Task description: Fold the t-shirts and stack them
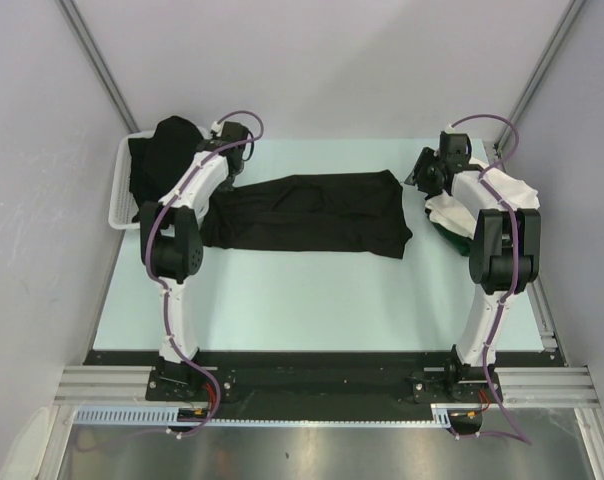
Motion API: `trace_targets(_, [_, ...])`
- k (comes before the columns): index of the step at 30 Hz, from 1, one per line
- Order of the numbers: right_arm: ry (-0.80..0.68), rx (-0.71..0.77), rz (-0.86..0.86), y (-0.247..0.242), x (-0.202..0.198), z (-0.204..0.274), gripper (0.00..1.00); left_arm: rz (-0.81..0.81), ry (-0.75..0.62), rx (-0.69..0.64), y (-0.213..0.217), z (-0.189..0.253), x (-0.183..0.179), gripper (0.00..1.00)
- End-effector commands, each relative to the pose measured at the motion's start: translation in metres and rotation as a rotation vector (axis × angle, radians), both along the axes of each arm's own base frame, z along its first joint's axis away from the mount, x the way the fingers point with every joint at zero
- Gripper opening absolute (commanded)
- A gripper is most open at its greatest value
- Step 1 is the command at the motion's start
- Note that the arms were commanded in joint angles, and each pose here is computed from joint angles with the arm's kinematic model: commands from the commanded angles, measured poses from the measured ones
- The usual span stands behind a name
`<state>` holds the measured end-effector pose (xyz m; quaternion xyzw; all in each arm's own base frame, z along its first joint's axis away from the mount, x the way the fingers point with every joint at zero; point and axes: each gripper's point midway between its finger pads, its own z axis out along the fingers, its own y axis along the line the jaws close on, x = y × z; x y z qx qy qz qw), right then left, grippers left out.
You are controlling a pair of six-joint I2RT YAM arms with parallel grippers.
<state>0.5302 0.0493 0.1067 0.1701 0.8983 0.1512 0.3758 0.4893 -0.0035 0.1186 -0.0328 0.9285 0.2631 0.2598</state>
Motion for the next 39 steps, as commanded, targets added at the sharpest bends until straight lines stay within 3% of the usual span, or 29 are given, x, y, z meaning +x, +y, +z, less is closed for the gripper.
trace_targets(1, [-0.078,0.014,0.001,0.003,0.005,0.030,0.51,0.051,0.004,0.003,0.011,0.005,-0.010,0.00])
trace_targets(17, [-0.089,0.032,0.006,0.006,0.007,0.034,0.52,0.195,0.072,0.088,0.071,0.014,-0.050,0.01])
trace_targets(21, [-0.093,0.034,0.011,0.006,0.006,0.036,0.52,0.201,0.062,0.099,0.074,0.020,-0.051,0.20])
trace_targets(23, [-0.091,0.036,0.016,0.007,0.006,0.035,0.53,0.194,0.055,0.092,0.074,0.022,-0.050,0.36])
trace_targets(28, [-0.101,0.028,0.028,0.007,0.007,0.037,0.54,0.193,0.030,0.081,0.073,0.029,-0.049,0.53])
trace_targets(39, [-0.145,0.004,0.058,0.010,0.027,0.054,0.56,0.176,-0.083,0.041,0.068,0.071,-0.041,0.60])
